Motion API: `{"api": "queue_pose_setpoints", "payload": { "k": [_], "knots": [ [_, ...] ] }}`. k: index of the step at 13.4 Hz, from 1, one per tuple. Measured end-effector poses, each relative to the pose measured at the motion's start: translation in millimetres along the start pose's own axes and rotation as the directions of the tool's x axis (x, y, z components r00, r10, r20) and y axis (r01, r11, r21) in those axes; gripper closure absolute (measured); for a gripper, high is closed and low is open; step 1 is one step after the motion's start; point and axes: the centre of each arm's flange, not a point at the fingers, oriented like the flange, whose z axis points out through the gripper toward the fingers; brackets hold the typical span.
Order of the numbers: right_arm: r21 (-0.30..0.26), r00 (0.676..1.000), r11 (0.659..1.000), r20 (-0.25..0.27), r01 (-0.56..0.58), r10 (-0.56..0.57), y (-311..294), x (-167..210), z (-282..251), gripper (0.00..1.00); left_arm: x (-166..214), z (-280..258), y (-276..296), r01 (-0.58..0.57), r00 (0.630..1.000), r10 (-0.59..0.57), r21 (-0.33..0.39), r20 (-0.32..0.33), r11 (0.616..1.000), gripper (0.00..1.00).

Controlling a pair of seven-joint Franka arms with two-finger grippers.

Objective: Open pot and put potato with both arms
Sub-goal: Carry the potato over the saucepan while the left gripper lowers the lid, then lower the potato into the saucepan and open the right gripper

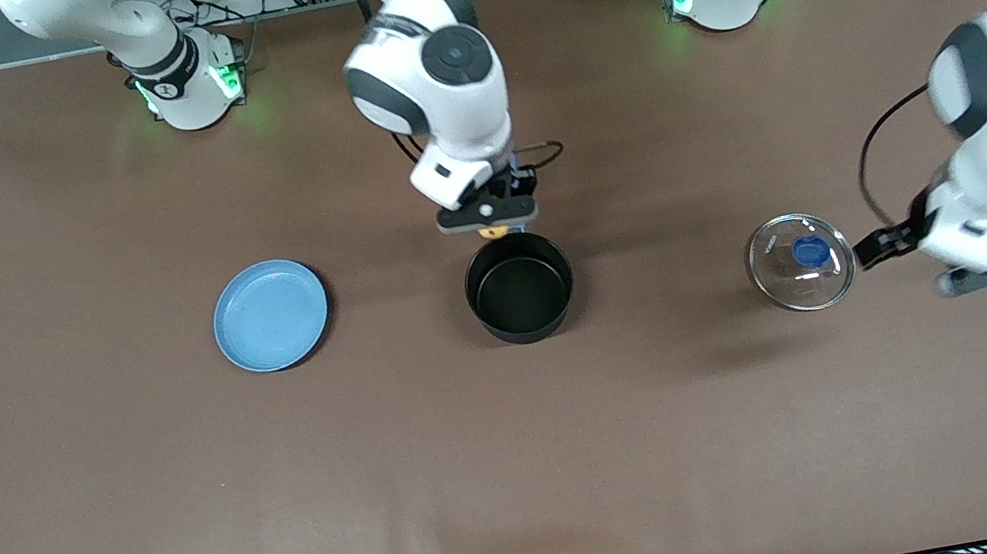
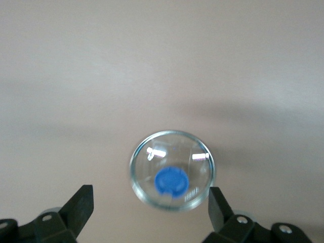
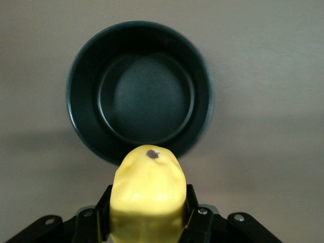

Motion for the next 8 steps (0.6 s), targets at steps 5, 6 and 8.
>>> {"api": "queue_pose_setpoints", "payload": {
  "k": [5, 6, 8],
  "knots": [
    [0.028, 0.998, 0.999, -0.060, -0.030, 0.032, -5, 28, 34, 0.43, -43, -127, -3, -0.025, 1.000, 0.025, -0.003, 0.002, 1.000, 0.00],
    [0.030, 0.997, 0.999, -0.072, -0.036, 0.038, -2, 33, 36, 0.43, -51, -136, -3, -0.029, 1.000, 0.029, -0.003, 0.005, 1.000, 0.00],
    [0.030, 0.995, 0.999, -0.088, -0.035, 0.038, 2, 41, 46, 0.43, -57, -145, -1, -0.033, 0.999, 0.033, -0.010, 0.006, 0.999, 0.00]
  ]
}}
